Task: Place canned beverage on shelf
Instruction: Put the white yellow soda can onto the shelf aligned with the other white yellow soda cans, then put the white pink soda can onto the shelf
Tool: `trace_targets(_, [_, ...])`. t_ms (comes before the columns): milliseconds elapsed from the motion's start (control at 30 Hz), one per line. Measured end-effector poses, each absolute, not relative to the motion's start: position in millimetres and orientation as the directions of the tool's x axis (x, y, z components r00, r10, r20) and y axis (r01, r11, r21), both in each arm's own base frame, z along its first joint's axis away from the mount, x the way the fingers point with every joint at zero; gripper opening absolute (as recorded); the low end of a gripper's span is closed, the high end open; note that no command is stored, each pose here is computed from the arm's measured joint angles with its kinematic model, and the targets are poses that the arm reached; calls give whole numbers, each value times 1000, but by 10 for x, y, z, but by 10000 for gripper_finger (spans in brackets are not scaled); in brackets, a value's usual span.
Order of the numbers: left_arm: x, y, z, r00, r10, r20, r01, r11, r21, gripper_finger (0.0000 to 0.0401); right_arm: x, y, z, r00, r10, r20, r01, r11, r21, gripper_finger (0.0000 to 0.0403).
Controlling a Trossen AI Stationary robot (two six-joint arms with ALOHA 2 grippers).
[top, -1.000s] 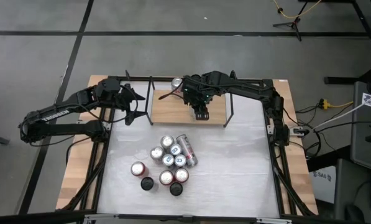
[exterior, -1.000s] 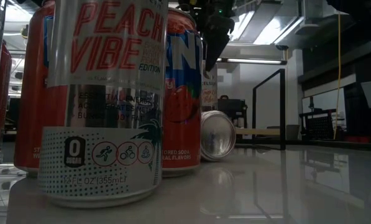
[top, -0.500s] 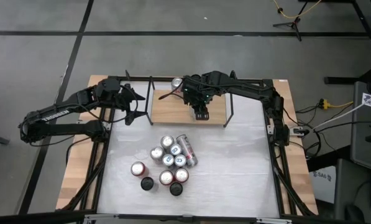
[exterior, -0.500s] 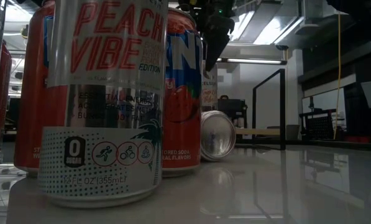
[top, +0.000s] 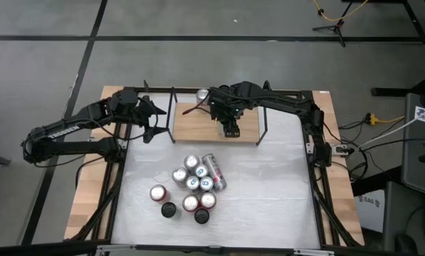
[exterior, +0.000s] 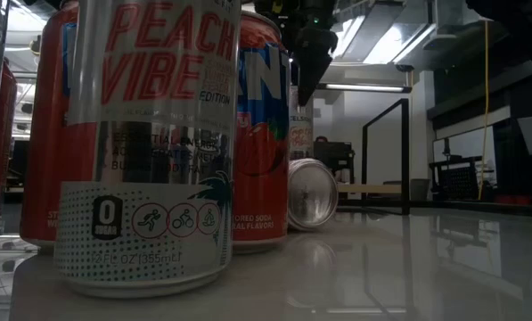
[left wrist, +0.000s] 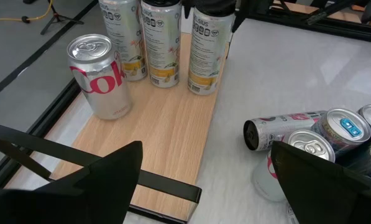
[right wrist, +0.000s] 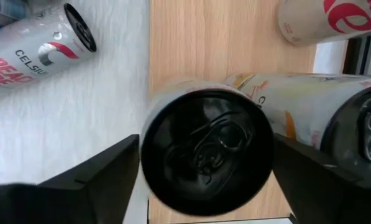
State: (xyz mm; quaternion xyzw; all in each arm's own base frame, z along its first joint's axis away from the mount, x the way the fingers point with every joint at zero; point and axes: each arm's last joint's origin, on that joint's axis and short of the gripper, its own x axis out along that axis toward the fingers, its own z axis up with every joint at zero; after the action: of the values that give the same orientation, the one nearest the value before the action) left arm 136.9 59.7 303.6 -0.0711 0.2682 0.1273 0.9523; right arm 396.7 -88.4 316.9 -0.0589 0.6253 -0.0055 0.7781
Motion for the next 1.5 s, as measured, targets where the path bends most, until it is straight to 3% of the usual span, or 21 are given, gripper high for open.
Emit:
trace_targets(200, [1370,597,3035,824,205,-529,-281,957,-67,348,3968,-884,3178,224,-84,-971,-64,993,-101,369])
trace_targets(667, [1370,597,3036,824,205,-529,-281,957,-67,348,3906,-869,3197,173,-73,-982,-69,994,-85,372])
trace_targets(967, [1370,597,3036,824,204,-529,-281,957,-67,348,3805,-847,3446,168,-71,-983,-58,995,-82,372])
trace_targets(1267, [1370,597,3036,824,205,-529,-281,957,-67,348,3598,-800,3806,269,-88,-959,6,996,-90,372])
trace_targets(1500, [1370,597,3035,824,204,-529,-281,957,-68,348,3243,-613,4182,396,36,-918,52,997,61,372])
